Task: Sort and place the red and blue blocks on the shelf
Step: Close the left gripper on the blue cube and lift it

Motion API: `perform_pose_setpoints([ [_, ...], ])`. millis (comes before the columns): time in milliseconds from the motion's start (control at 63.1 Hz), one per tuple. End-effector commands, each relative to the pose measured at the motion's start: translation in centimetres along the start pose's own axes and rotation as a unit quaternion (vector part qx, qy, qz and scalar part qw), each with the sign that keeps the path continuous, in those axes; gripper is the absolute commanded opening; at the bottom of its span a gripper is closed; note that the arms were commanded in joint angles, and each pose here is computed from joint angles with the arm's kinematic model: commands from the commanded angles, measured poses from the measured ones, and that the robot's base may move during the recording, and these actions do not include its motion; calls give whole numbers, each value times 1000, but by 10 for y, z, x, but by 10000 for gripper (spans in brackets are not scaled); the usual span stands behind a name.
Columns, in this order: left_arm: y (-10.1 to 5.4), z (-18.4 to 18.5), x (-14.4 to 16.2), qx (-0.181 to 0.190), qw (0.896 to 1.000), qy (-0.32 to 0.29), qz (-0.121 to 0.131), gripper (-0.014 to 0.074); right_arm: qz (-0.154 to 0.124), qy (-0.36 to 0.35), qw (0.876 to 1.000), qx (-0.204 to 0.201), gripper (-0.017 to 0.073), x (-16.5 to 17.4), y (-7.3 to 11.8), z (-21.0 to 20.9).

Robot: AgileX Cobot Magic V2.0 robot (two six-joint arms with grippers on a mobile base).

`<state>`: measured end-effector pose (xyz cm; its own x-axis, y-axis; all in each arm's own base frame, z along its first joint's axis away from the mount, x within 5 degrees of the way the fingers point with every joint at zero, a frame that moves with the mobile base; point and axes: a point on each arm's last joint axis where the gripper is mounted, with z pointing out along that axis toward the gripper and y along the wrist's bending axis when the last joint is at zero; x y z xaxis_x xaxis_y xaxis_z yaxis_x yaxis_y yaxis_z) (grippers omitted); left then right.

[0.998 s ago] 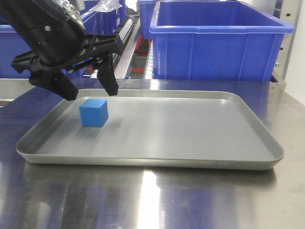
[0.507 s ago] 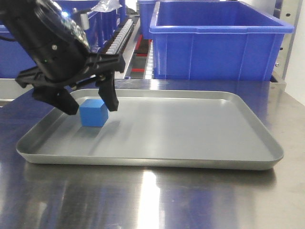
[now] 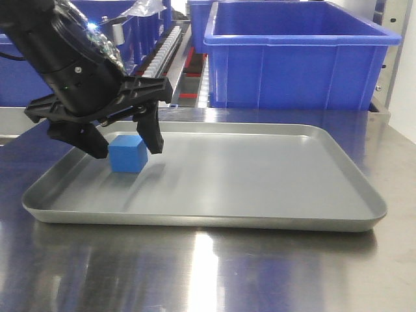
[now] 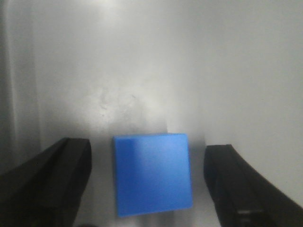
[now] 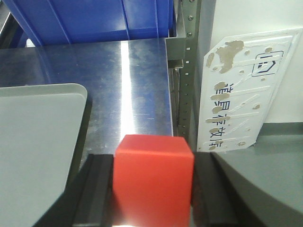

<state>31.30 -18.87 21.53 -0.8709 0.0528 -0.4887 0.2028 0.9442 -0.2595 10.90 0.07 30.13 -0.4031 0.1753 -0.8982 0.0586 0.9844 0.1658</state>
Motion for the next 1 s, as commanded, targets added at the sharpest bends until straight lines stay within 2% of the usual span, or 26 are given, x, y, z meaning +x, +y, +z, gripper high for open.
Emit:
perform_pose_setpoints([
  [0, -11, -20, -16, 26, 998, -59, 1, 546, -4, -51, 999, -2, 49, -14, 1, -4],
  [697, -10, -15, -17, 25, 998, -61, 0, 542, -4, -51, 999, -2, 49, -14, 1, -4],
  [982, -10, -15, -17, 24, 998, -60, 0, 449, -4, -51, 999, -2, 49, -14, 1, -4],
])
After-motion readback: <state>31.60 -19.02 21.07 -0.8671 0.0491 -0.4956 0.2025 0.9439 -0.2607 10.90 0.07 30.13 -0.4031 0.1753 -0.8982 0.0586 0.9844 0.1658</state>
